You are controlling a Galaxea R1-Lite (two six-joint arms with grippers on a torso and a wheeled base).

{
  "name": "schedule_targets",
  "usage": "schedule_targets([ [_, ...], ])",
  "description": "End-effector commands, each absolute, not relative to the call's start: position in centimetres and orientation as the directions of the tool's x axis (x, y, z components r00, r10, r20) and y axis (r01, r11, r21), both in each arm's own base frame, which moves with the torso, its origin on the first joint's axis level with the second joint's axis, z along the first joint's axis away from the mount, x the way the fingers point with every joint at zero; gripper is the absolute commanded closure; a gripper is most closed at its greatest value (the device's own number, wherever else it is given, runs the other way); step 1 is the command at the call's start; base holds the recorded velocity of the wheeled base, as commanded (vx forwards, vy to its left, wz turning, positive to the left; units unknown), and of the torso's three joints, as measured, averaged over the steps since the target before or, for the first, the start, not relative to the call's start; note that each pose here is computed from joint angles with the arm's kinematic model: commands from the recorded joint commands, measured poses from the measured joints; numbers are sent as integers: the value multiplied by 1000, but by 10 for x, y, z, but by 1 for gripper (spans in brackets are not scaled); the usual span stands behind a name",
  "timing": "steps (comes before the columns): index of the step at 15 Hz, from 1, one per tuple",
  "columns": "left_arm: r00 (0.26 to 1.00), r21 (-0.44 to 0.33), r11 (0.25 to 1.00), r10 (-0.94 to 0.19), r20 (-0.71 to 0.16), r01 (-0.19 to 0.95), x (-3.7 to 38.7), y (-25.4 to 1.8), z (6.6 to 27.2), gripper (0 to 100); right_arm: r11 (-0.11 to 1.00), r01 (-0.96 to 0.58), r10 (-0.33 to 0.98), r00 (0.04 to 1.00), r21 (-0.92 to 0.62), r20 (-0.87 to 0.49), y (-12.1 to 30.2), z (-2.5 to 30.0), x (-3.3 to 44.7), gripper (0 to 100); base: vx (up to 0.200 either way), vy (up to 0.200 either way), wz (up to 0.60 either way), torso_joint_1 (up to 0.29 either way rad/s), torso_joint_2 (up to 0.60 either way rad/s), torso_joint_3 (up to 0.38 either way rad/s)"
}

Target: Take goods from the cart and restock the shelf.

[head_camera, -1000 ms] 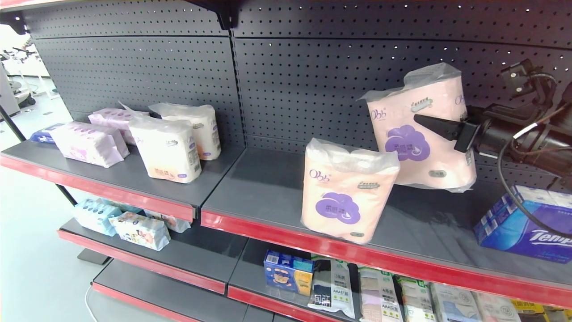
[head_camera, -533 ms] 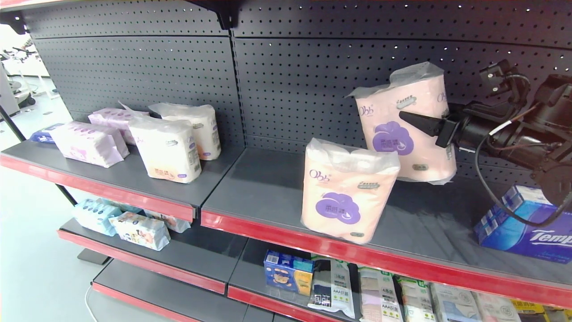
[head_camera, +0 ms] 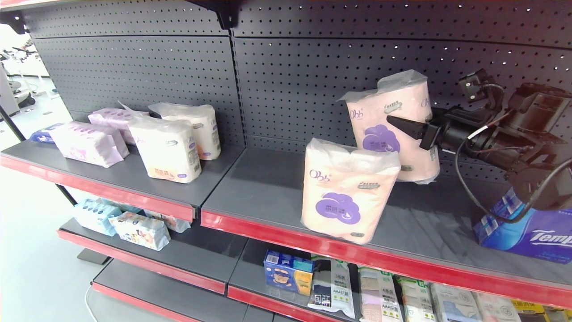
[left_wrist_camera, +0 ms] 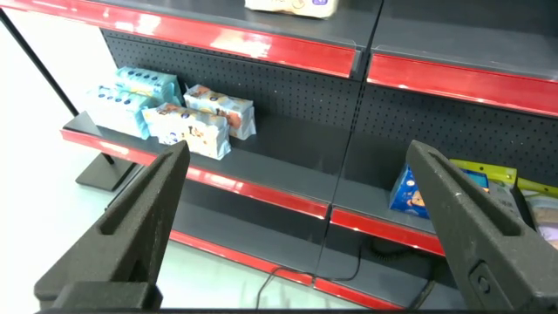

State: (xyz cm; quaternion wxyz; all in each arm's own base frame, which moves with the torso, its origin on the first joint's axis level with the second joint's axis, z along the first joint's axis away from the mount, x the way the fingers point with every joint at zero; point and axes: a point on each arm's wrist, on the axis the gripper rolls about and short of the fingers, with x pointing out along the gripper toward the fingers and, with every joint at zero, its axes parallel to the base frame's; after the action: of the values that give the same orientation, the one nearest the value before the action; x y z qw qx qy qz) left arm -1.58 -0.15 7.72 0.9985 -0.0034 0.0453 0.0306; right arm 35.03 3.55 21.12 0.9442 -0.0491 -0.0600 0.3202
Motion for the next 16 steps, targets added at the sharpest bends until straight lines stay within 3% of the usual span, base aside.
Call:
schedule_targets([
  [1, 994, -4, 998, 61, -90, -62, -16, -2, 77, 0, 777, -617, 627, 776, -126, 69, 36, 205, 354, 100, 0, 0, 0, 0, 0, 0],
  [16, 994, -4, 998, 61, -90, -62, -16, -2, 77, 0, 757, -644, 654, 748, -110, 112, 41, 191, 371, 100, 0, 0, 0, 0, 0, 0],
])
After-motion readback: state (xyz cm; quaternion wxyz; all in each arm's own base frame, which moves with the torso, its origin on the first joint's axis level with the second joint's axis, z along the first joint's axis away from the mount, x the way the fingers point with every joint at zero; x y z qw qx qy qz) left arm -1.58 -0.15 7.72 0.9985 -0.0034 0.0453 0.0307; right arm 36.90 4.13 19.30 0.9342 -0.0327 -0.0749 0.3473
